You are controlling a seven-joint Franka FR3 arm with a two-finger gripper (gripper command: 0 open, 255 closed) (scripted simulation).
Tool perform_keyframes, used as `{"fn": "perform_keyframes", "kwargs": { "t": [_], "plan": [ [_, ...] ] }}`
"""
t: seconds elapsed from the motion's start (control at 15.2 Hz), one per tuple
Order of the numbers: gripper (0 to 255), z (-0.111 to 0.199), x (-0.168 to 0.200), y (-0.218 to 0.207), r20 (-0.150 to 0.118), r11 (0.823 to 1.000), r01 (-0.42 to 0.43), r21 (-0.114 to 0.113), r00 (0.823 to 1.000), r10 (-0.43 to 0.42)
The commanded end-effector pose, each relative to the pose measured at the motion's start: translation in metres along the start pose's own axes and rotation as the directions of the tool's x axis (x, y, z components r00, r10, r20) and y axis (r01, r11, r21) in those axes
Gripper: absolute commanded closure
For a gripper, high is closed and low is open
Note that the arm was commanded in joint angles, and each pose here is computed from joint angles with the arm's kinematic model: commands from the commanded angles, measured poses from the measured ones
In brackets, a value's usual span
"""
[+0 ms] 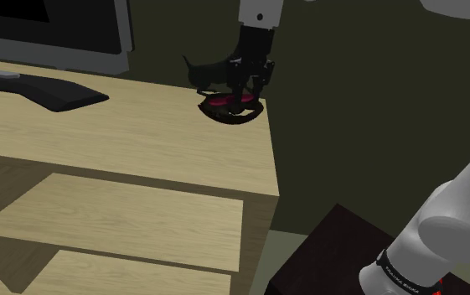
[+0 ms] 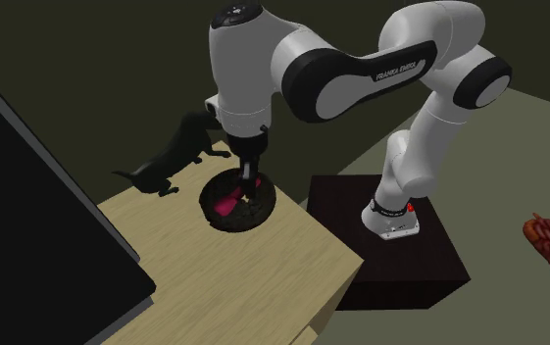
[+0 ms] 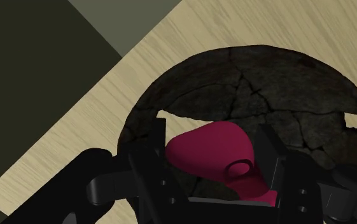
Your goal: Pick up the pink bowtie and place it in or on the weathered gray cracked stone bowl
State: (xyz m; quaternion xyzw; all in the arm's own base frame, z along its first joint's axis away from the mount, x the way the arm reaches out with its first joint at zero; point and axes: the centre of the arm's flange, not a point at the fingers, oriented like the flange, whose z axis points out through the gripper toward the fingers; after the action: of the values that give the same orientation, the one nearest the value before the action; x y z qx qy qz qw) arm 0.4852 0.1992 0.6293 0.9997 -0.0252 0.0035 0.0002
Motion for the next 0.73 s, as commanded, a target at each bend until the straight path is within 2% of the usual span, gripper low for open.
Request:
{"fn": "perform_keyframes", "kwargs": {
  "t": [0.0,0.33,0.4,0.66],
  "plan": [
    [255,0.0025,0.0004,0.0004,0.0,1.0,0.0,0.0,1.0,0.0],
    [255,0.0025,0.0004,0.0004,0.0,1.0,0.0,0.0,1.0,0.0],
    [0,0.0025,0.0004,0.0004,0.0,1.0,0.0,0.0,1.0,0.0],
    [0,0.0025,0.0004,0.0004,0.0,1.0,0.0,0.0,1.0,0.0]
  ]
}}
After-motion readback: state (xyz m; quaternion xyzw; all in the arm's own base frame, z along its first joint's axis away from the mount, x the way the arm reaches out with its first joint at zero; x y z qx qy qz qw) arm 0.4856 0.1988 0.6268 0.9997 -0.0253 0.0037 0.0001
